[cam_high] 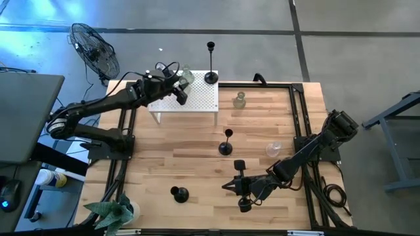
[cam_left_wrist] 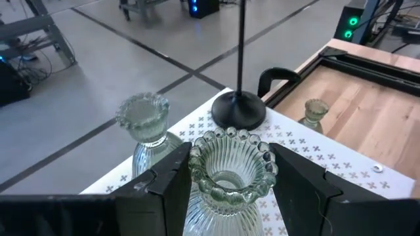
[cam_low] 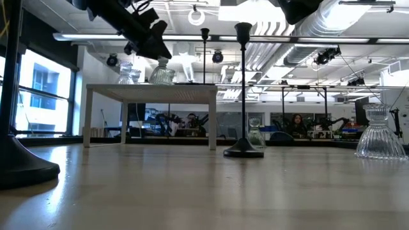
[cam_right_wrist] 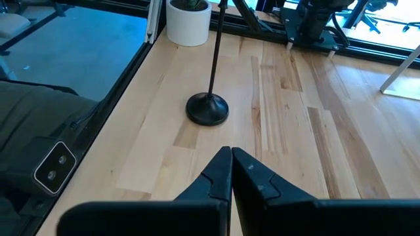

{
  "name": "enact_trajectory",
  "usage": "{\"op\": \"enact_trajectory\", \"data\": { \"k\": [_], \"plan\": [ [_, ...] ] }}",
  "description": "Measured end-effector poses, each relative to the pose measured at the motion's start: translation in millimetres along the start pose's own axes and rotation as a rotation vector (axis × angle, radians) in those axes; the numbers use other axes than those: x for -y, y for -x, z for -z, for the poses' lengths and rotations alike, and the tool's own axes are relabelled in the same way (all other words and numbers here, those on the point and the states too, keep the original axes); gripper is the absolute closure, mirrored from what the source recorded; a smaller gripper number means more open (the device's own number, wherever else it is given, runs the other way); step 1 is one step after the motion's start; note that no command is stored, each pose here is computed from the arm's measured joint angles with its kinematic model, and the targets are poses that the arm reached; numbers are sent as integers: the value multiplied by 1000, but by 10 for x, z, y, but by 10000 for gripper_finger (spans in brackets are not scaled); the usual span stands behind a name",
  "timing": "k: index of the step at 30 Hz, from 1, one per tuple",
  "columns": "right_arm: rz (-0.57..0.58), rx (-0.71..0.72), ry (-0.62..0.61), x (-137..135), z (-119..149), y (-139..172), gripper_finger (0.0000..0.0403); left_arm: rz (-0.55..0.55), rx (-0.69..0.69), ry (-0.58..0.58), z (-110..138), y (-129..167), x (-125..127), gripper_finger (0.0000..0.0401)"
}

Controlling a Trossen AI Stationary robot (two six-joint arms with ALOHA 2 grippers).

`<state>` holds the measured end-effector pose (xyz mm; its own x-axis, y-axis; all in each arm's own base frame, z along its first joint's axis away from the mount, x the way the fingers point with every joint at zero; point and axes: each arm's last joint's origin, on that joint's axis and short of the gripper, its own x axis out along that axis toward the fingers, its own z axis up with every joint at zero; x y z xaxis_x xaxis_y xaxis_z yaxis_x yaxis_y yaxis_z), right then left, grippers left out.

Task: Pick & Place candle stick holders
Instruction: Align the bottom green candle holder with the other green candle holder on the shelf

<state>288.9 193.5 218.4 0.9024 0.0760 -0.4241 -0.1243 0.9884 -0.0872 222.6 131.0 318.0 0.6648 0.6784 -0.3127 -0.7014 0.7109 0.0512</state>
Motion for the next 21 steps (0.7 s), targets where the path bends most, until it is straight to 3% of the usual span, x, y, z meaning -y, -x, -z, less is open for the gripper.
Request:
{"op": "enact_trajectory", "data": {
  "k": [21],
  "plan": [
    [-6, -1, 2, -2, 0, 0, 401, 26, -41, 23, 111, -184, -18, 224]
  ]
}}
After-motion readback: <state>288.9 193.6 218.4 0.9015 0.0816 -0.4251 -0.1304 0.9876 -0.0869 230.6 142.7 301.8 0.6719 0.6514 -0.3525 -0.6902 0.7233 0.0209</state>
